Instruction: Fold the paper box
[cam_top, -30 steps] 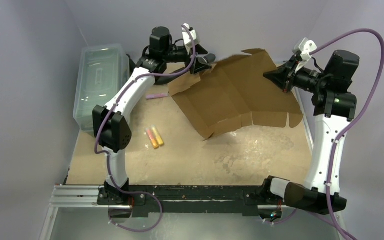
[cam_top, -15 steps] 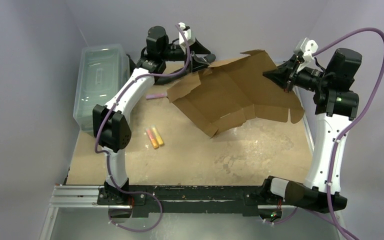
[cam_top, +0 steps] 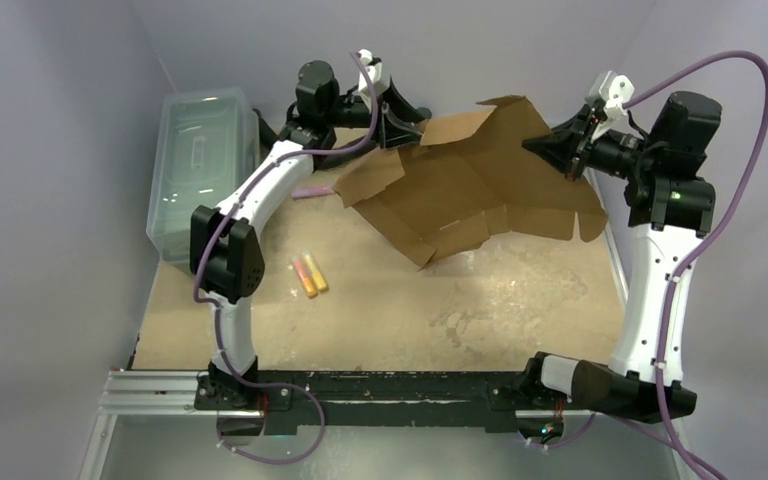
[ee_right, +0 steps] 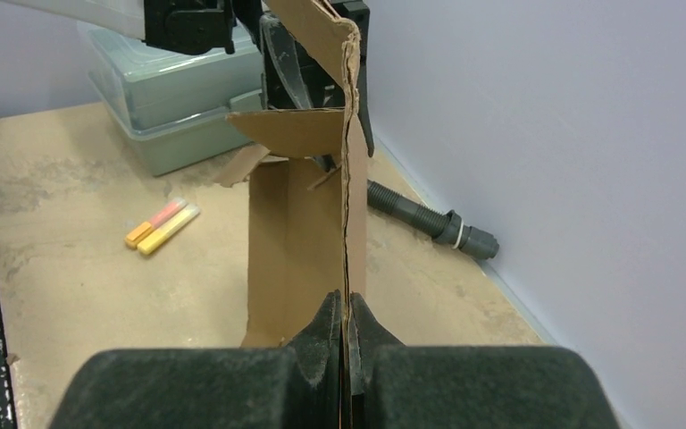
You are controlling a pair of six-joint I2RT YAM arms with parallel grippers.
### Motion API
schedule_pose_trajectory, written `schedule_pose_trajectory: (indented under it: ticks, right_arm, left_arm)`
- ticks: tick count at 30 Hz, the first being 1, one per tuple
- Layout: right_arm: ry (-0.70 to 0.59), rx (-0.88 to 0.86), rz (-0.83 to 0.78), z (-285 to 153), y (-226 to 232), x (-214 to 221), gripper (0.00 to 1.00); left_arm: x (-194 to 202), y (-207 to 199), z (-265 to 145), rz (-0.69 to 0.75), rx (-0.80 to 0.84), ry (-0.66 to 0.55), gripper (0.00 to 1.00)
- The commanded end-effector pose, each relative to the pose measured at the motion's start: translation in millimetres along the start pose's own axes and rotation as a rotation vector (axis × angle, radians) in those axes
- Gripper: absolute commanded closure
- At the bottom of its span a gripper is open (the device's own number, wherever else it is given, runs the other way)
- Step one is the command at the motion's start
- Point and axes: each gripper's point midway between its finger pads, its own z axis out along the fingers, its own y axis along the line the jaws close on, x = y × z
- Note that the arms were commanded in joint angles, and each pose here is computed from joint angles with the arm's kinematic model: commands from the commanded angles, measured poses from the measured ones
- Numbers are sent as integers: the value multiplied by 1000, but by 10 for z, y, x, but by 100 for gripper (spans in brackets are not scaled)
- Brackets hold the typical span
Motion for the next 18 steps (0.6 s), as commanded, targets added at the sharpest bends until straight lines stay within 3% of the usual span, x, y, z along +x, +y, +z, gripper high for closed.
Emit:
schedule_pose_trajectory:
  ticks: [1, 5, 13, 16, 18]
  right_arm:
    - [-44, -51, -53, 22, 123, -215, 100]
    - [-39, -46, -55, 28, 110, -198, 100]
    - [-11, -1, -53, 24, 36, -120, 100]
    - [16, 59, -47, 13, -82, -68, 100]
    - [39, 114, -33, -4, -180, -22, 100]
  left_arm:
    - [-35, -163, 168, 21, 76, -23, 64]
    - [-55, -163, 181, 24, 74, -25, 100]
    - [-161, -157, 144, 39, 59, -33, 100]
    - [-264, -35, 65, 38, -15, -50, 100]
    - [-386, 198, -108, 12, -149, -70, 75]
